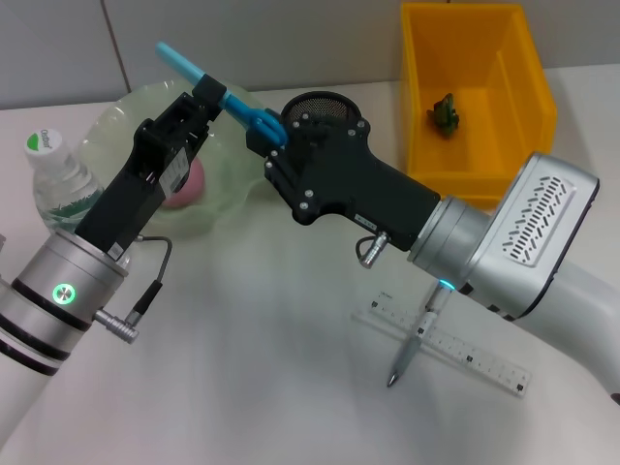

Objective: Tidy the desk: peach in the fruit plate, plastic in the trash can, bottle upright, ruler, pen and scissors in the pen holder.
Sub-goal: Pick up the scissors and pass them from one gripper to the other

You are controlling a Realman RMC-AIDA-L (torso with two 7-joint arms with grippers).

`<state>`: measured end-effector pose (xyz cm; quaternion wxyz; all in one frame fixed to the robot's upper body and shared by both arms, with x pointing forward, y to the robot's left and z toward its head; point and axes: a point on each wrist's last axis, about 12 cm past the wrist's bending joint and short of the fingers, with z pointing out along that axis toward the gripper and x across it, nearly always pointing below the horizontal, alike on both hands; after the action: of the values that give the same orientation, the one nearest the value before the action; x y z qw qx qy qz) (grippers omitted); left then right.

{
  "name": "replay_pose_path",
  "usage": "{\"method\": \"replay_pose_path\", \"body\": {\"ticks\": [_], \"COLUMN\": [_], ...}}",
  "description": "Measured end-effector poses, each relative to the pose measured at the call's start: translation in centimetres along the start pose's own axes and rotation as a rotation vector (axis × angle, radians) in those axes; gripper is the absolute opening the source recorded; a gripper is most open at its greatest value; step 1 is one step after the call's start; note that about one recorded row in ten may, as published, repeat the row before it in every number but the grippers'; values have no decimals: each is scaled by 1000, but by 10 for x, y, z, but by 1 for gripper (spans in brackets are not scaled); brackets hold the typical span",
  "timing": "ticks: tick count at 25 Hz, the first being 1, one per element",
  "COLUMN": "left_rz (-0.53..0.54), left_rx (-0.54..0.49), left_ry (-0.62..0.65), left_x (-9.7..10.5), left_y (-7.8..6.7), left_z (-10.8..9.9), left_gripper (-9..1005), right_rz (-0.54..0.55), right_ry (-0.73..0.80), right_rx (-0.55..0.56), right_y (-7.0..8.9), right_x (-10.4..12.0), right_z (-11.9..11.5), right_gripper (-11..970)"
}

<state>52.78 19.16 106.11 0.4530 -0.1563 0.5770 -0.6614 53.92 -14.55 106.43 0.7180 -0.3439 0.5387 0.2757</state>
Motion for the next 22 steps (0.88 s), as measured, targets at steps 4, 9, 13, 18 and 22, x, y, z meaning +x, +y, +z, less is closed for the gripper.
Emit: {"method": "replay_pose_path", "body": {"ticks": [4, 9, 13, 18, 22], "left_rz": [1, 2, 5, 8, 12], "left_rx": [-1, -3, -2, 1, 4], "left_ry": [0, 1, 2, 4, 7], "left_x": [0, -1, -1, -1, -1], "left_y": [0, 0, 0, 0, 0], "left_z": [0, 0, 0, 0, 0], "left_gripper": [275, 276, 277, 278, 279], "right_rz": [1, 2, 2, 3, 3], "right_ry": [0, -1, -1, -3, -5], "right_rx": [-3, -4, -3, -3, -3], "right_y": [1, 1, 1, 1, 1], "right_x": [0, 0, 0, 0, -1], "right_z": [0, 1, 1, 0, 0], "right_gripper": [170, 151, 145, 82, 81]}}
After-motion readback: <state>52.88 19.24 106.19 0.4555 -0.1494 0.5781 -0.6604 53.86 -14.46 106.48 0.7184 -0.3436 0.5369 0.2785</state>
